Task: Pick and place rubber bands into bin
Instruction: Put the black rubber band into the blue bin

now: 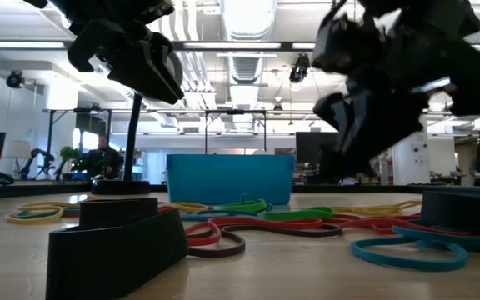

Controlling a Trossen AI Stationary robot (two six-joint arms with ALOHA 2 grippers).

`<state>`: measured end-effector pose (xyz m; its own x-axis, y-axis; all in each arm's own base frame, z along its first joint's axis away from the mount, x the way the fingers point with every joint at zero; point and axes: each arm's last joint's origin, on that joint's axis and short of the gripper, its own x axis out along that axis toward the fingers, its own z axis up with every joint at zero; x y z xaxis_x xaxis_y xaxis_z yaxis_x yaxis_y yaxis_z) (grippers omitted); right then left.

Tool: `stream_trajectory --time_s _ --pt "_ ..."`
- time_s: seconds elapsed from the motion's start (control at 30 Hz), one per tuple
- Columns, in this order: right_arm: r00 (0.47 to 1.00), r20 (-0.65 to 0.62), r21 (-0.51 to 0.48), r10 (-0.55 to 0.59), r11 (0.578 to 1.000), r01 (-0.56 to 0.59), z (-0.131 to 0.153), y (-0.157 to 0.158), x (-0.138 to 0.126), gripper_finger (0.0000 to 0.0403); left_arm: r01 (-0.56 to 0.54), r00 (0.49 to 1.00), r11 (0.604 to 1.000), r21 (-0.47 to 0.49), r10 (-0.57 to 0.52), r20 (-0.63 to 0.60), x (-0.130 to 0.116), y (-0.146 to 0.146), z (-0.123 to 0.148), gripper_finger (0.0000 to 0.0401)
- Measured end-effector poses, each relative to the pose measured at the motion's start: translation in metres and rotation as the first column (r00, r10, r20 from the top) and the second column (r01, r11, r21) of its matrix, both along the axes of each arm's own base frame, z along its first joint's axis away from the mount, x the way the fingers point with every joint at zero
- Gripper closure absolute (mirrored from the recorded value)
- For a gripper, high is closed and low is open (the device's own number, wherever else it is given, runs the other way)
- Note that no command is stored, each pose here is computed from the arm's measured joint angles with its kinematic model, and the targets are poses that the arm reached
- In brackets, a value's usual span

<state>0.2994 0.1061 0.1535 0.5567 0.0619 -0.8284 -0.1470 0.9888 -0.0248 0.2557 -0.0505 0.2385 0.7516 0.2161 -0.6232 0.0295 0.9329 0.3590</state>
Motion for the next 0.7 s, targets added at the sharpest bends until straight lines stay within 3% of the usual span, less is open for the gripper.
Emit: stream_trajectory --time_s 0.2,0.37,0.5,0.7 --pt "0.996 0.077 -0.035 0.043 0.999 -0.041 0.024 0.002 0.007 0.0392 0.0 1.0 1.0 0.001 0.0 -0.005 -0.001 0.0 -0.002 0.0273" --pt "0.987 0.156 -0.237 0.046 0.972 -0.008 0.042 -0.006 0.016 0.0392 -0.001 1.0 1.0 0.002 0.001 -0.015 -0.002 0.0 -0.005 0.0273" --pt "0.979 0.203 -0.372 0.023 0.927 0.056 0.054 -0.028 0.029 0.0392 -0.013 1.0 1.0 -0.012 0.012 -0.012 -0.002 0.0 -0.005 0.0273" --pt "0.957 0.264 -0.379 -0.119 0.9 0.216 0.067 -0.086 0.045 0.0391 -0.009 1.0 1.0 -0.015 0.008 -0.012 -0.002 -0.001 -0.005 0.0273"
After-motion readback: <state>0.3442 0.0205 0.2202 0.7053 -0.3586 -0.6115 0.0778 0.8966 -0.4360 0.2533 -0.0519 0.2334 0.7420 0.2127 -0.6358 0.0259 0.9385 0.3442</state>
